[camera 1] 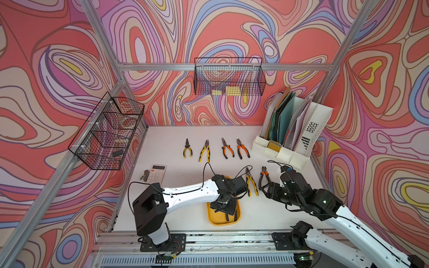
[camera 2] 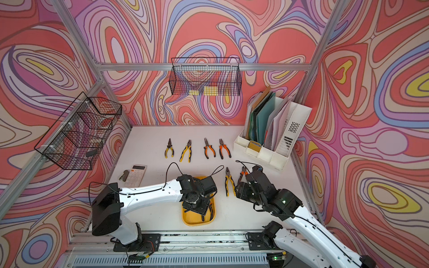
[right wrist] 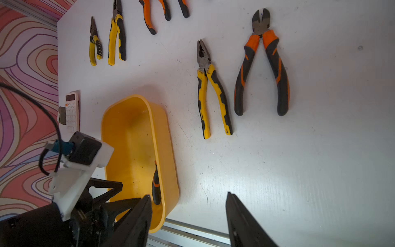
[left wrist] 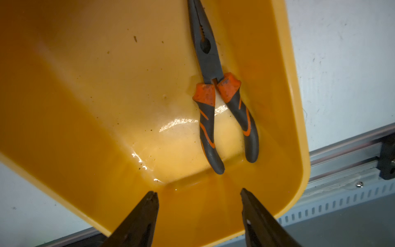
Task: Take the pliers out of the storage box
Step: Pick up the pliers from the storage box, then place the pliers at the center of the board, then reset both arms
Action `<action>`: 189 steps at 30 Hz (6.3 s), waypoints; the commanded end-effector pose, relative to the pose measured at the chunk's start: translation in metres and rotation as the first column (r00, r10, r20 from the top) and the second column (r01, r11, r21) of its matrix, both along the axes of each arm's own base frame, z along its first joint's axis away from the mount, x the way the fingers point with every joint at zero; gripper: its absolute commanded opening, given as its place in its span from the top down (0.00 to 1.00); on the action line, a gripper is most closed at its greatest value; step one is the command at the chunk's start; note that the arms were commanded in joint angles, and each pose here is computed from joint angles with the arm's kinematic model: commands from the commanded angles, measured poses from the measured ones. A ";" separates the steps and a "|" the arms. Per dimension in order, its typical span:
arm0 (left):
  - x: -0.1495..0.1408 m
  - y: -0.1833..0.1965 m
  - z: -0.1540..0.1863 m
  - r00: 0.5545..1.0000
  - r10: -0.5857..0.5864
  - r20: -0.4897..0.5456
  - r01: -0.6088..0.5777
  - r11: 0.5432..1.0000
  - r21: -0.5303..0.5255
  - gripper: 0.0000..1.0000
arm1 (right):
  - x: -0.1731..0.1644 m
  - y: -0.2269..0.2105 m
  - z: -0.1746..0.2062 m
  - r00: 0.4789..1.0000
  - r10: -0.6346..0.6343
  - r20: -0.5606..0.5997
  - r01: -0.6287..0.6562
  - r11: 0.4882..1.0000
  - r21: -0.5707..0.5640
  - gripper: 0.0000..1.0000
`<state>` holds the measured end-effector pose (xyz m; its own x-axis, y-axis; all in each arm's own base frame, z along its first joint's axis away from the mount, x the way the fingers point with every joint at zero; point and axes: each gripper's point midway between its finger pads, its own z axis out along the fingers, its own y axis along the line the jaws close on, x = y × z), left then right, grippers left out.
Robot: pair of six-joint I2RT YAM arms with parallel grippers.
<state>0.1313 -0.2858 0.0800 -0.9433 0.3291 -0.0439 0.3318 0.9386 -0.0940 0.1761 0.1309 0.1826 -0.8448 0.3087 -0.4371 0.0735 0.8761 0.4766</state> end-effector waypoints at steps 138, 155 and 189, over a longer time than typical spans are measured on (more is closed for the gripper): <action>0.113 0.265 0.281 -0.407 0.350 0.844 -0.078 0.907 -0.413 0.00 | 0.089 -0.056 0.179 0.356 0.265 0.896 0.474 0.775 -0.418 0.02; 0.217 0.257 0.117 0.156 0.152 0.976 -0.266 0.958 -0.107 0.00 | 0.205 -0.119 -0.039 0.593 0.073 0.802 0.478 0.769 -0.424 0.02; 0.257 0.310 0.013 0.250 0.285 0.925 -0.391 0.904 -0.173 0.00 | 0.247 -0.153 -0.082 0.724 -0.063 0.687 0.464 0.782 -0.417 0.02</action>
<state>0.3845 0.0264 0.0859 -0.3662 0.0494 -0.9292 -0.2045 0.9699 0.1322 0.4208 -0.0195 0.0994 -0.2425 0.0077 -0.9701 0.1995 0.9790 -0.0421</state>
